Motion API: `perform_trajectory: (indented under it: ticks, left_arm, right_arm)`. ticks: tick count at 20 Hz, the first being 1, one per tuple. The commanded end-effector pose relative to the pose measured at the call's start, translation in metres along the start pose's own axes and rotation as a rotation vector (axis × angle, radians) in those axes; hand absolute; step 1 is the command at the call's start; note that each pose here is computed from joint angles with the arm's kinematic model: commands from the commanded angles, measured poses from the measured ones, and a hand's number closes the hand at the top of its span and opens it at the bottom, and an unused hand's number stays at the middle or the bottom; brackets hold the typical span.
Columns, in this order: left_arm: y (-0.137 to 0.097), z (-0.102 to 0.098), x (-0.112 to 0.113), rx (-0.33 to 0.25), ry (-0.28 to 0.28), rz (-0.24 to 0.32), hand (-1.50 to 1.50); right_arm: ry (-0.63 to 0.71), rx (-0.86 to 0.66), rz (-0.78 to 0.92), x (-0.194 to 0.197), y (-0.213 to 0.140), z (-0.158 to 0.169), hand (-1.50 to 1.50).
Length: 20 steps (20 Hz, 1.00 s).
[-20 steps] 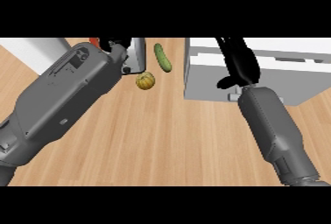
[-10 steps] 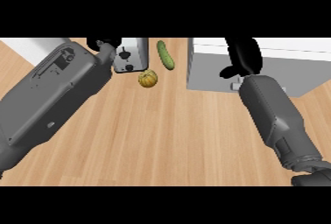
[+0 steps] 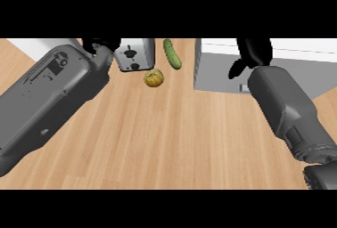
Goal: Pick up the can, place it into the drawer and close the drawer
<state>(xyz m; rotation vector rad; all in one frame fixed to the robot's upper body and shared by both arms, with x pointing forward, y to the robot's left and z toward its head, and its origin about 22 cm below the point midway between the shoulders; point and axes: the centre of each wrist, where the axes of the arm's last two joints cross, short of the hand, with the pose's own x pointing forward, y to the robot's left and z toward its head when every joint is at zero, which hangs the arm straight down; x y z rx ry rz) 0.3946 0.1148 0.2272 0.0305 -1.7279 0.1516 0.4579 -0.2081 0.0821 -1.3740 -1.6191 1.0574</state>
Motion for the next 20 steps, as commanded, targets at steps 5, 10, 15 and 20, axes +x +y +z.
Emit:
perform_trajectory:
  ticks: [5, 10, 15, 20]
  left_arm:
    - [0.005, 0.012, 0.002, -0.027, 0.016, 0.004, -1.5]
    - [-0.003, 0.008, 0.01, -0.026, 0.006, 0.019, -1.5]
    - [0.007, 0.011, 0.0, -0.008, 0.019, 0.001, -1.5]
    - [0.021, 0.012, 0.012, -0.03, 0.005, 0.007, -1.5]
  right_arm:
    - [-0.005, -0.043, -0.052, 0.009, -0.034, -0.031, -1.5]
    - [0.027, 0.003, -0.401, 0.032, -0.028, -0.032, -1.5]
    - [0.086, -0.003, -0.7, 0.026, -0.027, -0.03, -1.5]
    - [0.103, -0.03, -0.759, 0.008, -0.022, -0.024, -1.5]
